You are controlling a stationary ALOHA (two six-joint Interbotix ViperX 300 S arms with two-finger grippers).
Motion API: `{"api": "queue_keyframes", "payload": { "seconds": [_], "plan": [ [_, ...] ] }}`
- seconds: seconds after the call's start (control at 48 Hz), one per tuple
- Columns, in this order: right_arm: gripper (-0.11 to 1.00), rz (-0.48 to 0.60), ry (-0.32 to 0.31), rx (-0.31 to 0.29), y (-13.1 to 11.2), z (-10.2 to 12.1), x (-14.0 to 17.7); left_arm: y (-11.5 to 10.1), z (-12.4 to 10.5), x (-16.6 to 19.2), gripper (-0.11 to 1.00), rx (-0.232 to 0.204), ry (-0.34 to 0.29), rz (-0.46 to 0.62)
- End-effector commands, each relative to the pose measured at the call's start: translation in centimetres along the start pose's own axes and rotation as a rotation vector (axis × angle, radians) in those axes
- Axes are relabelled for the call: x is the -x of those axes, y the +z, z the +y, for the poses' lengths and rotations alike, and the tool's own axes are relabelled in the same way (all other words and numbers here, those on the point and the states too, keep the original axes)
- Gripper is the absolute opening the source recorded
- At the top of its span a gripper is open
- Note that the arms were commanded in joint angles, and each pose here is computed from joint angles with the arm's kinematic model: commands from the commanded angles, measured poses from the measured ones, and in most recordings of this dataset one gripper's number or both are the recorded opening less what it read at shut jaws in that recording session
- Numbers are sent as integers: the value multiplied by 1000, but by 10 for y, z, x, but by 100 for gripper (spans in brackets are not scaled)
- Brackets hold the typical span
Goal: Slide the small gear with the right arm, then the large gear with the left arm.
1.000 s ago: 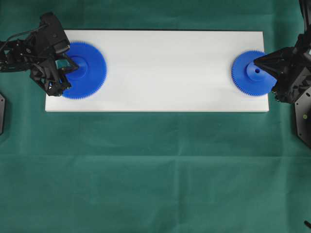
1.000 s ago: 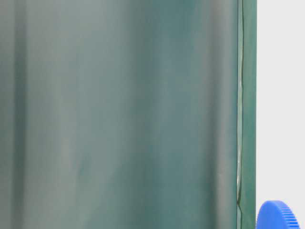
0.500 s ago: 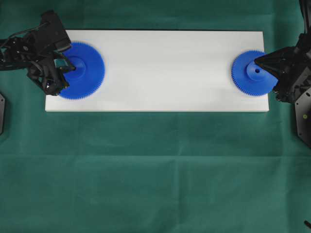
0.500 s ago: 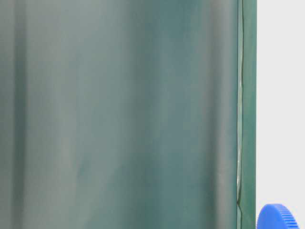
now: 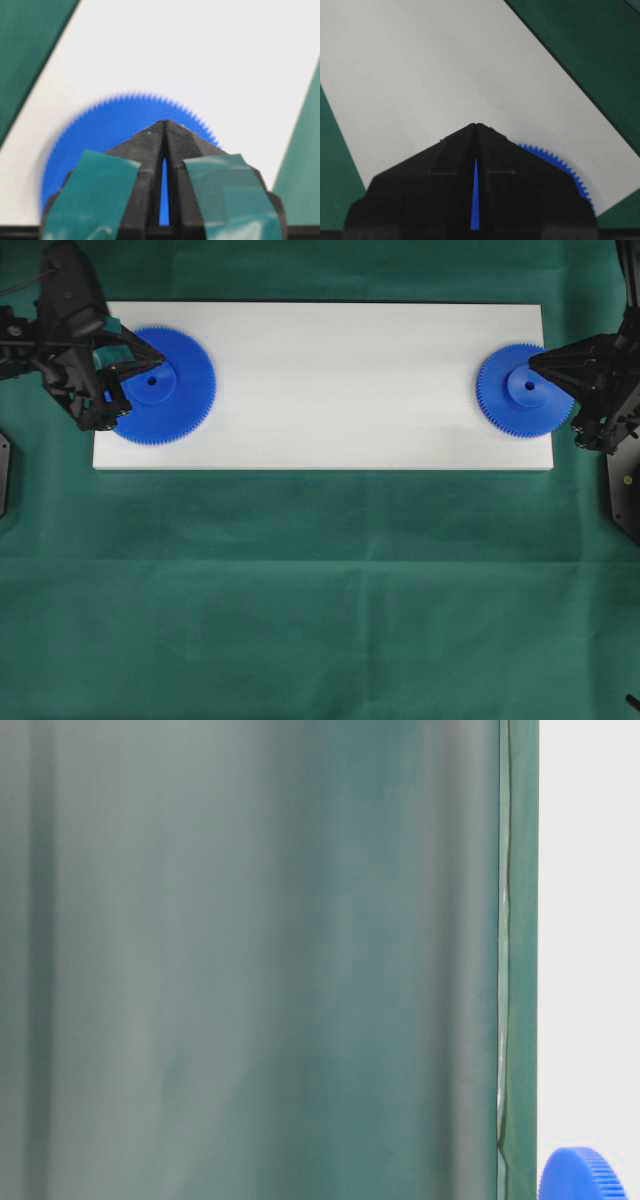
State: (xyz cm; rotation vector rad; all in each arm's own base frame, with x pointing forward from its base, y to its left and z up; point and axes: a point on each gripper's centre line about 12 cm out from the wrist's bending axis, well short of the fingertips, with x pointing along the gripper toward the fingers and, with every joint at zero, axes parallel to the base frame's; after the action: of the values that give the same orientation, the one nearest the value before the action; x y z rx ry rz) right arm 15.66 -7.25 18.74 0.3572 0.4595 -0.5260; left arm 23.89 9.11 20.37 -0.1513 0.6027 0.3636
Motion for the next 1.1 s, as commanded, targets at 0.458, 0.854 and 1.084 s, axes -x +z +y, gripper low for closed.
{"api": "queue_keyframes", "payload": {
  "seconds": [0.458,0.854,1.084],
  "plan": [
    [50,-61,48,9,11,7,2,10,-18,23,0,-38,-64,-134],
    [50,-76,207,184,5,36,6,-8,-57,54,0,-343,-222,-262],
    [50,-103,298,262,-2,48,9,-25,-55,71,0,-311,-246,-315]
  ]
}}
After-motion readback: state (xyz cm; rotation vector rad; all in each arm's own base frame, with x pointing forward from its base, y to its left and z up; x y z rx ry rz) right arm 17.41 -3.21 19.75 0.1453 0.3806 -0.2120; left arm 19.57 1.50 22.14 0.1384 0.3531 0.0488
